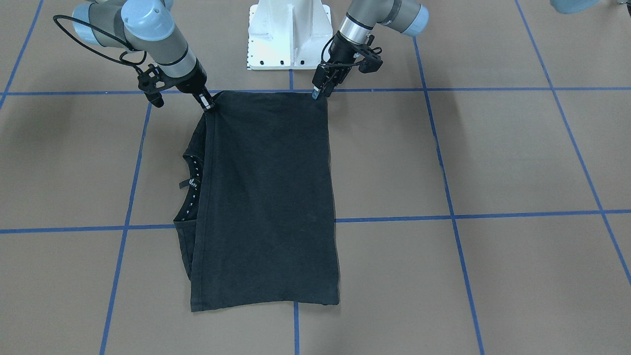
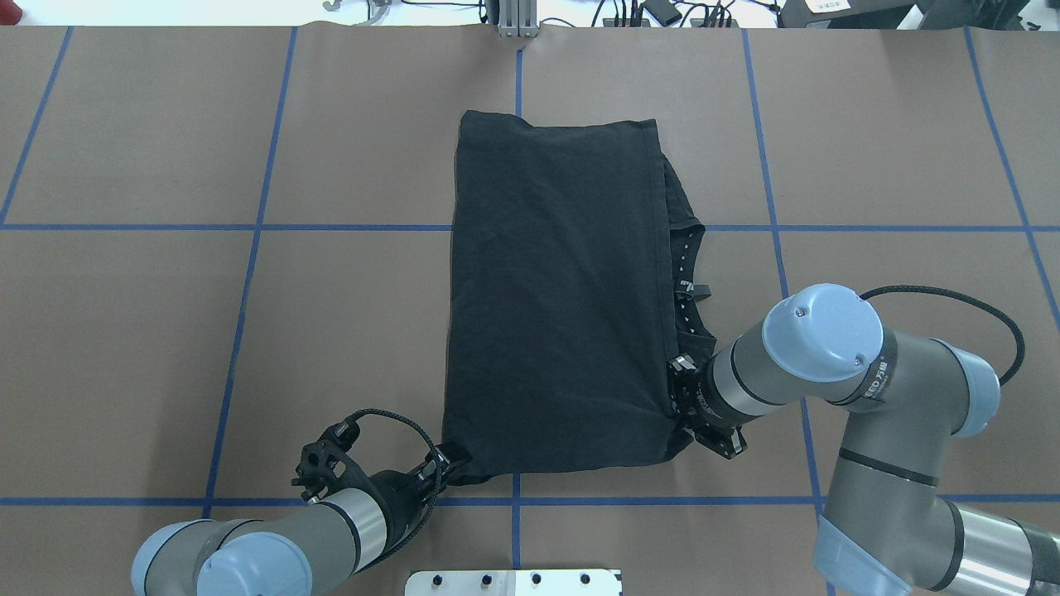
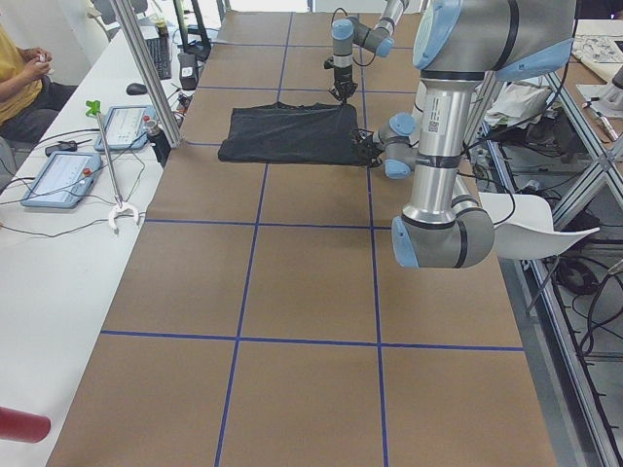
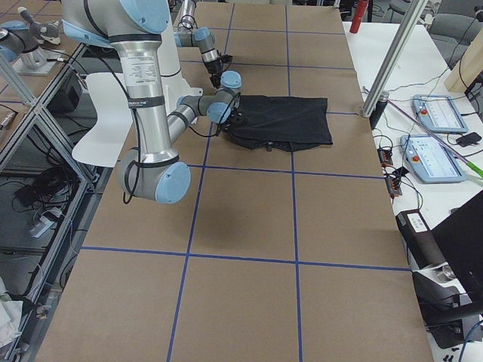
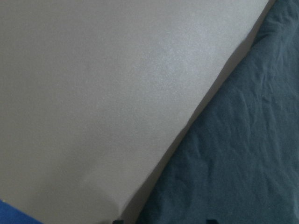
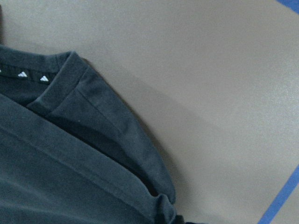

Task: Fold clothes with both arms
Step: 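Lower the left gripper to the shirt's other near corner and grasp it, then lift the near edge with both grippers and fold it over toward the far edge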

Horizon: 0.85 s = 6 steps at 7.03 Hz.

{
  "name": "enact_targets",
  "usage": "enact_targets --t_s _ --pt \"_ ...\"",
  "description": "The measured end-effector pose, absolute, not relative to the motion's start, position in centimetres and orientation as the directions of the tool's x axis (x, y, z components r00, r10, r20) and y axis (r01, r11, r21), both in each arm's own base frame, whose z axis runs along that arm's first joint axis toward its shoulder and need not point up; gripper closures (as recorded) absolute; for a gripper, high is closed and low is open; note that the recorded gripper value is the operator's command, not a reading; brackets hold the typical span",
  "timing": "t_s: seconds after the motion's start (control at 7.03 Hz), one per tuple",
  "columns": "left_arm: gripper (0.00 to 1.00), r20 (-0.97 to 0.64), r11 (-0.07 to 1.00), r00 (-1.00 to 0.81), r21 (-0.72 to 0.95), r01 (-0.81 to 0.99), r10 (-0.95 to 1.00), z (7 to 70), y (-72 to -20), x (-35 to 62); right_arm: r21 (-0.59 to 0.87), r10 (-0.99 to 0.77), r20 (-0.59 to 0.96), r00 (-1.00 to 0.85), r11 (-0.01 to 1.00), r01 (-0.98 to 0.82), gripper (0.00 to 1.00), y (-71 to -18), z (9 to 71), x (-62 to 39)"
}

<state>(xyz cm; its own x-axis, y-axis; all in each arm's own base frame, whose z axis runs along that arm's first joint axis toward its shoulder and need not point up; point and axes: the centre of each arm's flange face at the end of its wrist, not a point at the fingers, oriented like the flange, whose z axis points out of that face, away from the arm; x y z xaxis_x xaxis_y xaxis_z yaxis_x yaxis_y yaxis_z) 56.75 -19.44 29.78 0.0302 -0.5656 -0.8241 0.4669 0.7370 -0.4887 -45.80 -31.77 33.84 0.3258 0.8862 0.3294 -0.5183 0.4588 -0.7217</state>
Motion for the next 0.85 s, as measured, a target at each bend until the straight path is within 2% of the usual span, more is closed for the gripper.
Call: enact_targets --t_s 0.85 --pt "1.0 -0.82 0.732 -0.008 -0.515 0.446 -0.572 28.0 -19.4 55.0 -0.728 0.885 0.333 0.324 0.46 -0.508 1.0 -31.7 33.4 -45.4"
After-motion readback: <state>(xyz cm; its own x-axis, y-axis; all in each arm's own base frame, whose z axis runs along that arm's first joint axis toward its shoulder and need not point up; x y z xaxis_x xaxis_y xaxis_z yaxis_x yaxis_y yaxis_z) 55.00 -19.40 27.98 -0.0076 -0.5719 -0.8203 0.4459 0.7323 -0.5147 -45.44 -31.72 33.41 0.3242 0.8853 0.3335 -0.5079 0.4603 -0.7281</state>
